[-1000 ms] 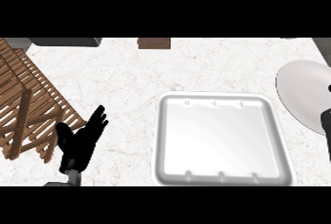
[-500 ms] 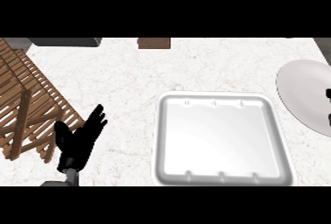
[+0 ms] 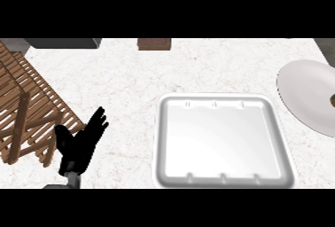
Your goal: Pick the can from the tray and place it in the plate
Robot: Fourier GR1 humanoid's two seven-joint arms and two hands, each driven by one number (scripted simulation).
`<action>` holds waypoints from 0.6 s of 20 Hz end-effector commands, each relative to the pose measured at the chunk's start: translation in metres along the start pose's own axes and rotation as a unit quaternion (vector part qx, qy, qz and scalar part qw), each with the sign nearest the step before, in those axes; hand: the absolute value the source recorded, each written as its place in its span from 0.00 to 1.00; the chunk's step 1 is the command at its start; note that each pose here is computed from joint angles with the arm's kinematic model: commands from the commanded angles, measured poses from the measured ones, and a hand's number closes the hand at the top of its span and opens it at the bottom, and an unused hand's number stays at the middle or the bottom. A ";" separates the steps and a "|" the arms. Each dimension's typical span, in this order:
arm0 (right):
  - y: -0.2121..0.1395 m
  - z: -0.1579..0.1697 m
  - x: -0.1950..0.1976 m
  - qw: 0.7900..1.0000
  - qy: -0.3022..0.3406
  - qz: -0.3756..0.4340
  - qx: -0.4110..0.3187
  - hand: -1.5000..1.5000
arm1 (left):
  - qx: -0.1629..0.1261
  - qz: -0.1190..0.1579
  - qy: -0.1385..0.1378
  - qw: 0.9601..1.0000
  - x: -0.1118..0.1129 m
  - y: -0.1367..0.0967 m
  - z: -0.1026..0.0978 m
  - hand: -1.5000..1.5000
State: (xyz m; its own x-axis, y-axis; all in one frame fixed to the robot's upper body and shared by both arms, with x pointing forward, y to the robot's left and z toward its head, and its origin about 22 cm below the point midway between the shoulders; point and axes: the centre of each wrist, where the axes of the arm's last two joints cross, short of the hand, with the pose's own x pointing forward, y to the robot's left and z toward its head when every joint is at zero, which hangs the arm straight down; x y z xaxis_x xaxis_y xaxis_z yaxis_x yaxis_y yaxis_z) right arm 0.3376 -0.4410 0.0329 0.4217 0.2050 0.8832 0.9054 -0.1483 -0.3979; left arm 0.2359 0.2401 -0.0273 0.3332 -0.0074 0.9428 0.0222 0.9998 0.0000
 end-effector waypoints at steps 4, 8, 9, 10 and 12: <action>-0.032 0.006 -0.044 0.993 0.012 -0.106 0.041 0.00 | 0.019 0.003 0.030 0.999 -0.015 0.011 0.000 0.50; -0.040 0.034 -0.067 0.986 0.006 -0.135 0.093 0.00 | 0.012 0.002 0.016 1.000 0.001 -0.007 -0.002 0.50; -0.050 0.039 -0.078 0.985 -0.002 -0.124 0.118 0.00 | 0.022 0.008 0.031 0.999 -0.007 0.004 -0.002 0.50; -0.053 0.033 -0.069 0.983 0.004 -0.133 0.129 0.00 | 0.016 0.001 0.021 1.000 -0.018 0.006 0.008 0.50; -0.066 0.044 -0.086 0.983 -0.002 -0.125 0.135 0.00 | 0.009 0.004 0.021 1.000 -0.023 0.004 -0.003 0.50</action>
State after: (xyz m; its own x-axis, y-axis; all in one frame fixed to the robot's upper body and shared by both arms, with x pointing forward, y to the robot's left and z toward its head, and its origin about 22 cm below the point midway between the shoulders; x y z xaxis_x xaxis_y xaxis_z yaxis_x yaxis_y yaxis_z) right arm 0.2668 -0.4210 -0.0144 0.2043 0.2046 0.9573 0.9676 0.1058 -0.2291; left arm 0.2331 0.2435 -0.0320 0.3342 0.0008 0.9425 -0.0062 1.0000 0.0014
